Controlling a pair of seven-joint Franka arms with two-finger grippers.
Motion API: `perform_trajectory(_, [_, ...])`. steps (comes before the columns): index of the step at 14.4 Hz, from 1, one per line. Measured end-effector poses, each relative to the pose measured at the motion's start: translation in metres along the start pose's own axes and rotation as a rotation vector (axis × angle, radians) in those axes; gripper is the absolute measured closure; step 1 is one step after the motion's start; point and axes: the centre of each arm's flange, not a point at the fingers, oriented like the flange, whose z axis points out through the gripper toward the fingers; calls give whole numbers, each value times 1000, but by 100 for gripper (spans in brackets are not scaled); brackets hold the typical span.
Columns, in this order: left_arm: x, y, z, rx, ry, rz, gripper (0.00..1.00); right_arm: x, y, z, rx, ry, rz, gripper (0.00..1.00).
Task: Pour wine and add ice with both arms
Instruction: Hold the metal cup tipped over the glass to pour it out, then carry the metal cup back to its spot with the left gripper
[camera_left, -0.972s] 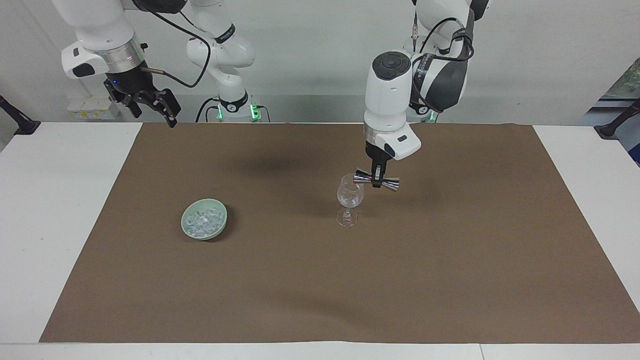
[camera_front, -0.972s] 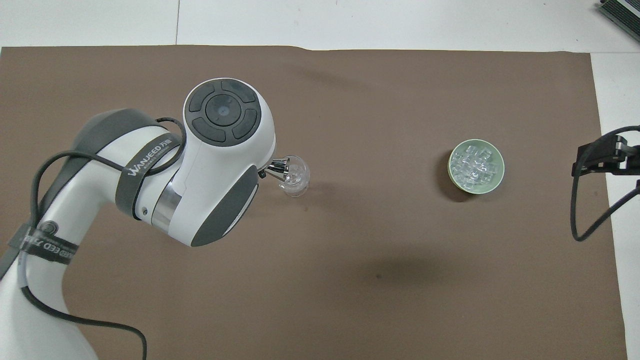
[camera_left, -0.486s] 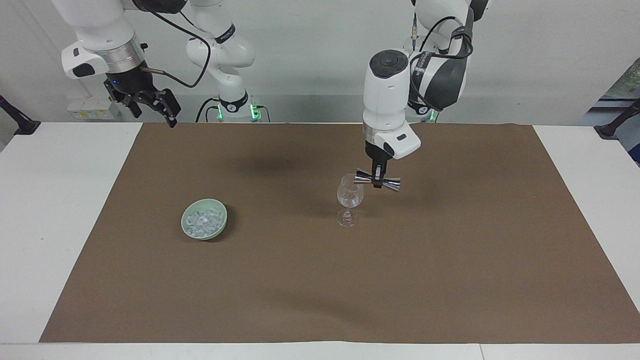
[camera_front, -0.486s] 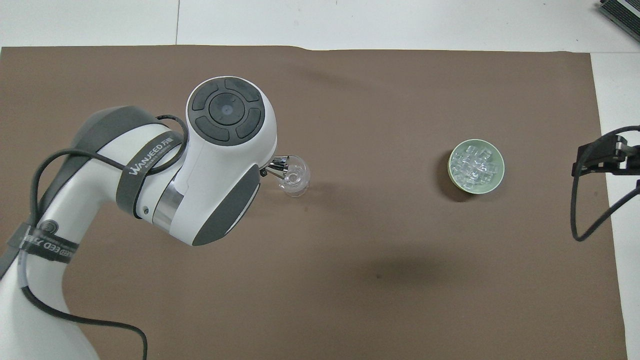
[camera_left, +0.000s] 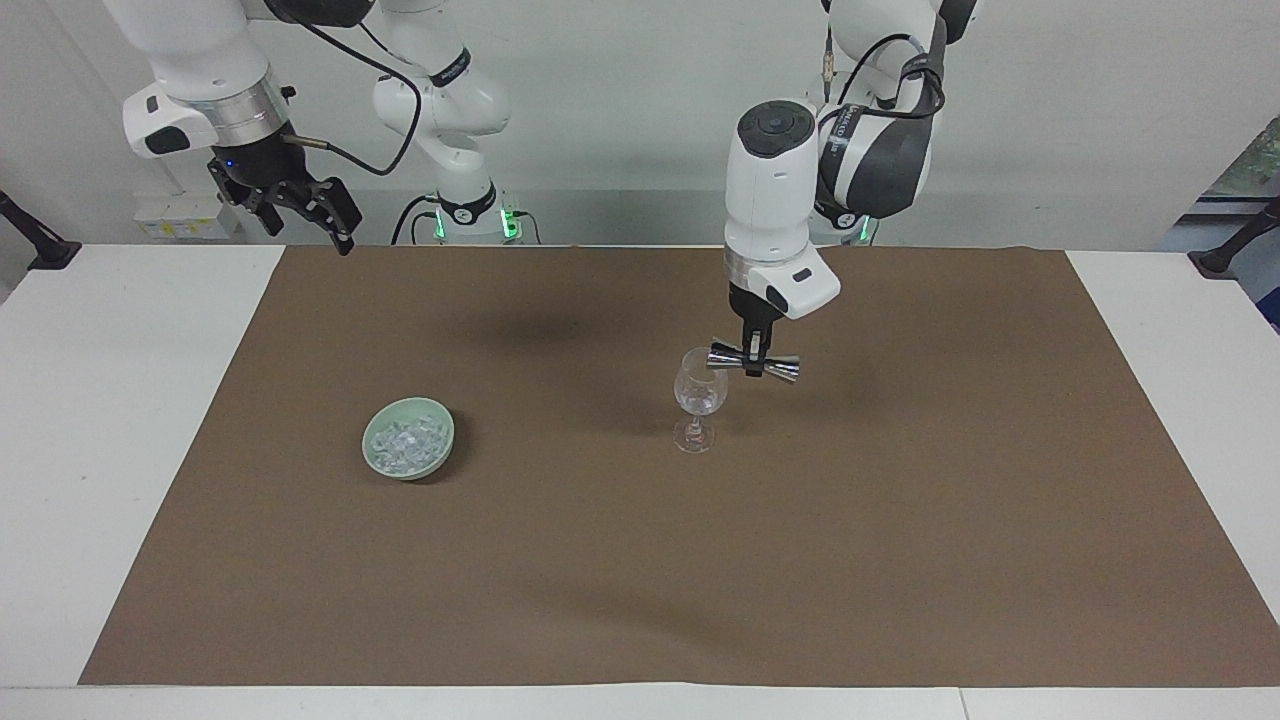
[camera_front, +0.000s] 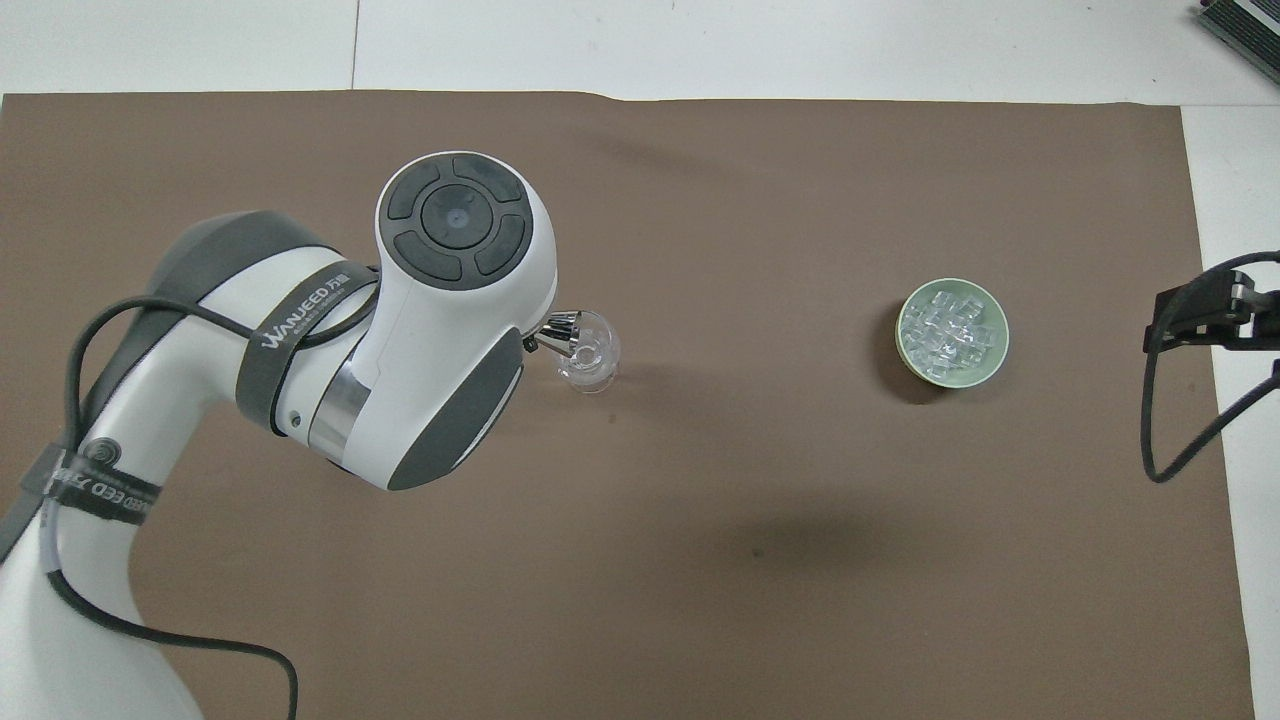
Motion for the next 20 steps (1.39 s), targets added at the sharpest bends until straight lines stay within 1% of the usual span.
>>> perform_trajectory(4, [7, 4, -7, -1, -42, -29, 78, 0, 0, 0, 0, 0, 0, 0])
perform_trajectory(5, [13, 5, -9, 0, -62, -47, 78, 0, 0, 0, 0, 0, 0, 0])
perform_trajectory(6, [23, 8, -11, 3, -90, -67, 78, 0, 0, 0, 0, 0, 0, 0])
perform_trajectory(8, [48, 13, -17, 9, -170, -87, 78, 0, 0, 0, 0, 0, 0, 0])
perform_trajectory(12, [121, 21, -32, -18, -347, -112, 78, 0, 0, 0, 0, 0, 0, 0])
perform_trajectory(14, [158, 23, -31, -28, -440, -149, 78, 0, 0, 0, 0, 0, 0, 0])
perform_trajectory(15, [177, 23, -29, -31, -490, -170, 78, 0, 0, 0, 0, 0, 0, 0])
perform_trajectory(17, [213, 20, -21, -27, -566, -211, 78, 0, 0, 0, 0, 0, 0, 0])
perform_trajectory(20, [277, 7, 5, -19, -689, -274, 78, -1, -4, 0, 0, 0, -7, 0])
